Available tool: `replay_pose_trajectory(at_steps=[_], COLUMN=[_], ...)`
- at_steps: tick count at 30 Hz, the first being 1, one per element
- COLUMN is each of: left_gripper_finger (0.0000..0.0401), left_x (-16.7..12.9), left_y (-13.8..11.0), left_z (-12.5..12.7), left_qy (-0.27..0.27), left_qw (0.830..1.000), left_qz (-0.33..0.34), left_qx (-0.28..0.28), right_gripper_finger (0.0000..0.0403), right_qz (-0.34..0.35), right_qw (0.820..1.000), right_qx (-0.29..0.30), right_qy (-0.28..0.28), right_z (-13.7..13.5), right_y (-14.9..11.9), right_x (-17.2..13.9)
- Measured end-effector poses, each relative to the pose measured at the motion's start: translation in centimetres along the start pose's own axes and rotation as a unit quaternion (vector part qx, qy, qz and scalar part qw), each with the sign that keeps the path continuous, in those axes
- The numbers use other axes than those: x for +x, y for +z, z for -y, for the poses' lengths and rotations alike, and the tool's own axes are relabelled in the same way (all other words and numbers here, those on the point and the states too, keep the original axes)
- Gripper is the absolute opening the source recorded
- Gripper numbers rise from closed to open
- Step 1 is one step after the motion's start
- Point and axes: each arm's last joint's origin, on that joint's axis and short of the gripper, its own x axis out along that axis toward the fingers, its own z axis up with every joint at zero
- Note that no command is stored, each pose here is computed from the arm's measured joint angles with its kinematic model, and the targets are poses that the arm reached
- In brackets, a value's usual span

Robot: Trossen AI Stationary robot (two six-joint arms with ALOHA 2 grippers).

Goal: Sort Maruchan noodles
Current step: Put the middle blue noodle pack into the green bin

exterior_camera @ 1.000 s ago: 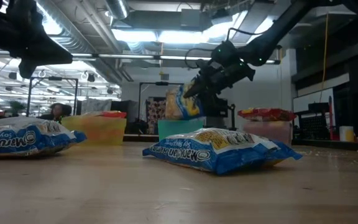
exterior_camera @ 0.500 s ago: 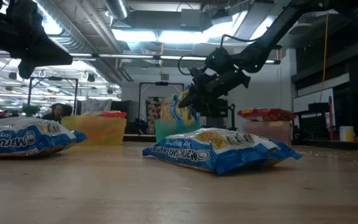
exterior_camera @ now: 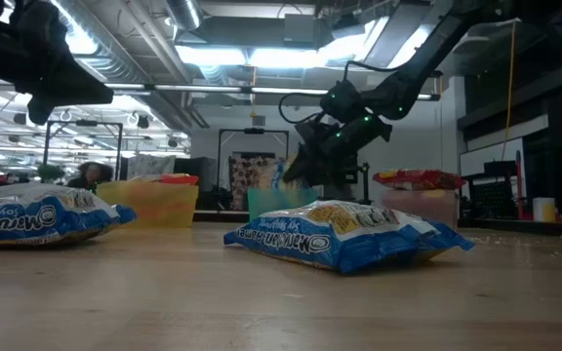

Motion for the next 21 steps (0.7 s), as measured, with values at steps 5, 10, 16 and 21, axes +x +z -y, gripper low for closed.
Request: replay_pose_trajectory(at_steps=[5,10,16,21], left_gripper_finger=[0.0044,0.0044,0.0044,0.0044], left_x=[0.0,0.0,0.0,0.0], left_y=[0.0,0.0,-0.1,-0.1], left_z=[0.0,0.0,-0.1,-0.1], left_qy=[0.0,0.0,0.003,0.003], left_qw=[1.0,1.0,1.0,1.0], left_qz=[0.0,0.0,-0.005,-0.005], left_qx=[0.0,0.0,0.005,0.005], right_gripper_finger=[0.0209,0.0255,0.027,0.0271], right_qz=[0.0,0.003,0.015,-0.011], right_qw=[1.0,0.999,0.997,0.991], right_qx=[-0.025,-0.03,-0.061,-0.099], right_qy=[-0.007,-0.03,-0.037,-0.087], right_z=[0.0,0.2,-0.4,-0.9], right_y=[0.0,0.0,1.8,3.8], right_x=[0.0,0.0,-0.2,-0.7])
